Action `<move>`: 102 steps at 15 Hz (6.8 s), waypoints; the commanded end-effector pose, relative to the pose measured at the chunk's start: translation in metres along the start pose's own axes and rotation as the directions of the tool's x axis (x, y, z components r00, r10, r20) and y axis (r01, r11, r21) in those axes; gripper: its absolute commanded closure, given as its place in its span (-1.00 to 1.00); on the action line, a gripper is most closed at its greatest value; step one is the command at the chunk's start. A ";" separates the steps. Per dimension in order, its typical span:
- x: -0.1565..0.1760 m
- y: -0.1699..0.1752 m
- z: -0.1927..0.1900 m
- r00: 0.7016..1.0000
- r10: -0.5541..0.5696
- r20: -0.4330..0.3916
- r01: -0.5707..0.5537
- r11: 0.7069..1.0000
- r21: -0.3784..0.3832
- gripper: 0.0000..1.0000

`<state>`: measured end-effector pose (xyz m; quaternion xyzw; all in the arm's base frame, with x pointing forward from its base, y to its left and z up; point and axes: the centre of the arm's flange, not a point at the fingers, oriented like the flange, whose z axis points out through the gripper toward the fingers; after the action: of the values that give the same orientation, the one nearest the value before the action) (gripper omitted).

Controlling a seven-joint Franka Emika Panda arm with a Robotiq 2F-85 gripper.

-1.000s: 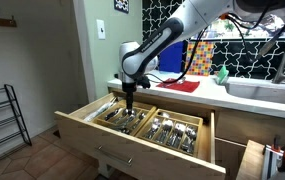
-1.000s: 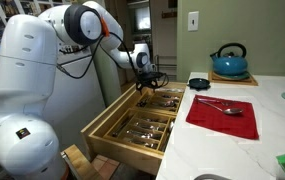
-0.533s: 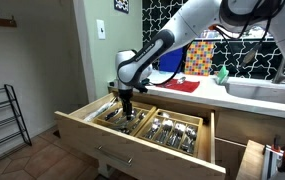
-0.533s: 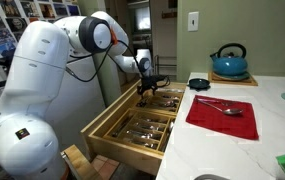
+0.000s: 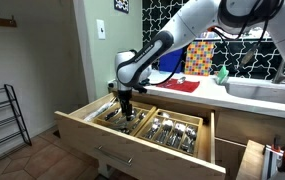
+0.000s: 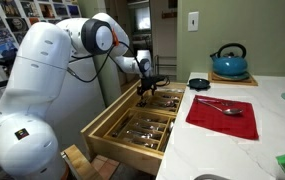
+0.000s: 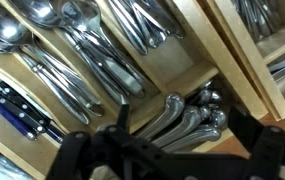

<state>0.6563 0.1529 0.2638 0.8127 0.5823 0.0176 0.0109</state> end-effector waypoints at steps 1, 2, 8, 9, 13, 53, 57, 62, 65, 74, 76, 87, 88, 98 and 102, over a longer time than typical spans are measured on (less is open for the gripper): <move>0.003 -0.001 0.012 0.995 -0.100 0.008 0.100 0.995 0.021 -1.00; 0.004 -0.002 0.014 0.991 -0.133 0.015 0.133 0.991 0.016 -1.00; 0.005 0.001 0.026 0.980 -0.198 0.014 0.197 0.980 0.035 -1.00; 0.006 0.001 0.028 0.978 -0.207 0.014 0.206 0.978 0.032 -1.00; 0.007 0.004 0.033 0.971 -0.237 0.016 0.237 0.971 0.024 -0.83; 0.019 0.024 0.033 0.956 -0.289 0.046 0.289 0.957 0.012 0.85; 0.021 0.024 0.032 0.967 -0.251 0.045 0.252 0.968 0.002 0.76; 0.028 0.025 0.034 0.977 -0.210 0.036 0.210 0.978 -0.002 0.25; 0.038 0.026 0.035 0.981 -0.193 0.029 0.194 0.981 -0.014 -0.13; 0.056 0.031 0.045 0.995 -0.097 0.035 0.098 0.995 -0.024 0.17; 0.057 0.033 0.049 0.997 -0.060 0.043 0.061 0.998 -0.025 0.11; 0.063 0.033 0.052 0.986 0.131 0.099 -0.125 0.990 -0.065 0.90; 0.063 0.033 0.049 0.984 0.147 0.104 -0.140 0.987 -0.074 0.85; 0.052 0.016 0.008 0.978 0.143 0.154 -0.135 0.989 -0.061 0.89; 0.047 0.005 -0.017 0.977 0.125 0.170 -0.119 0.992 -0.045 0.89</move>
<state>0.7010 0.1956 0.2638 0.8570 0.5086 -0.0246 0.0785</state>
